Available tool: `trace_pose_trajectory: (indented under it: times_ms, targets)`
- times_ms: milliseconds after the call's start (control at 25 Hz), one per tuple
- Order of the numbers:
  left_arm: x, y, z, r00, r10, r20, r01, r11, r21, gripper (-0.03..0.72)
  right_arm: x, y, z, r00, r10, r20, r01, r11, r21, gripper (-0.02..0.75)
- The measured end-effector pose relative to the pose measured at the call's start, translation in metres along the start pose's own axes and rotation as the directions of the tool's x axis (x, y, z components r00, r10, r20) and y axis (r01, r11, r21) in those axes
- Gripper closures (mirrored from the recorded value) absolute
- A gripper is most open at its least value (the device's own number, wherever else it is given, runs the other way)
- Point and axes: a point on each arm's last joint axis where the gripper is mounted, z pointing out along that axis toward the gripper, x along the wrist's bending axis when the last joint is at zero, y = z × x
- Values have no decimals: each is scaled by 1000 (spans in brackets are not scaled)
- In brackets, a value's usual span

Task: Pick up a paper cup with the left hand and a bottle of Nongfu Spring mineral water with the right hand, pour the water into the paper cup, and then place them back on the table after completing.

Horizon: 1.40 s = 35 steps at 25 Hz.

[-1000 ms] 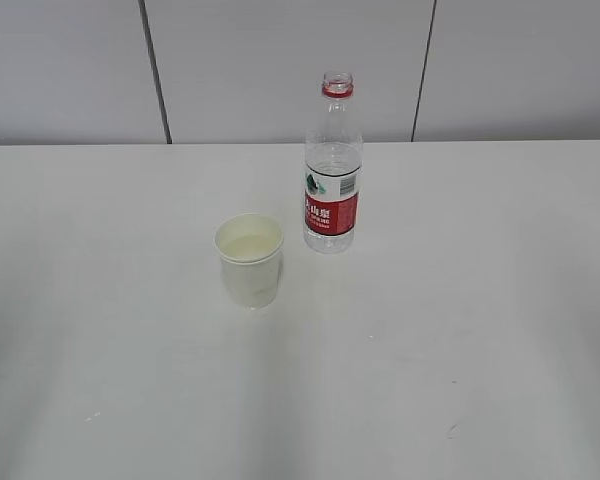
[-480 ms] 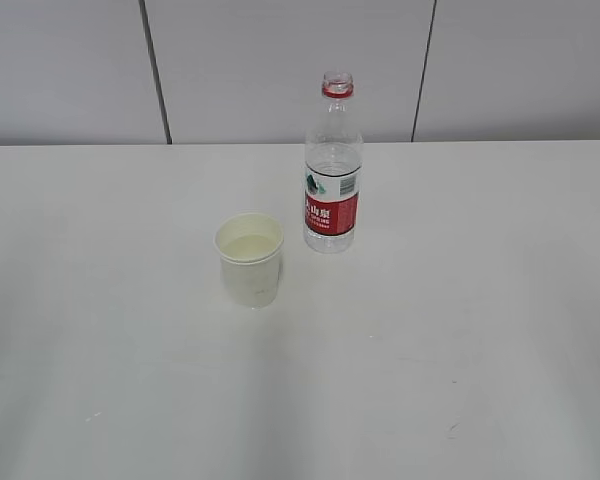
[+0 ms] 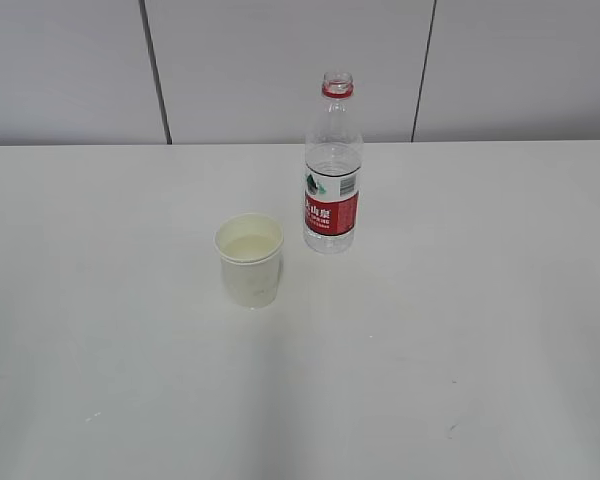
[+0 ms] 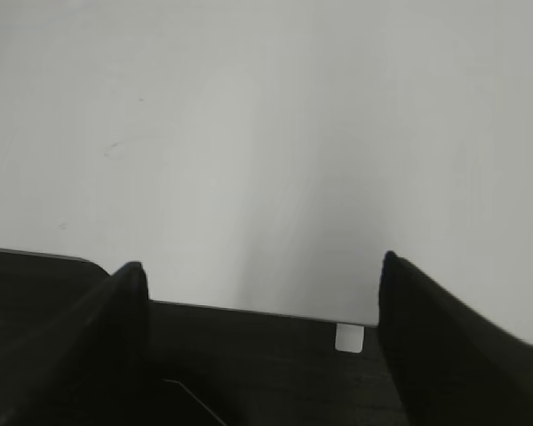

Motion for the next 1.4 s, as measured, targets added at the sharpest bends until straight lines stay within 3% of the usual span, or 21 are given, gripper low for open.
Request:
trace_pose_trajectory:
  times_ms: [400,720,880,1400]
  targets:
    - [-2,-13,-7,1000,-11,-13,11,1000,-18,237,1,-23,-15,998,-14,58,22,990,-142,150]
    - [1,-16,-4,997,-66,-50,65,998,-2,243,2,-25,-17,998,-14,61,23,987,-157,150]
    - [6,-11,-2,992,-92,-89,87,994,-65,260,2,-27,-12,998,-14,58,22,990,-141,150]
    - [11,-9,7,991,-80,-109,67,991,-116,263,0,-23,-1,998,-37,45,45,978,-203,150]
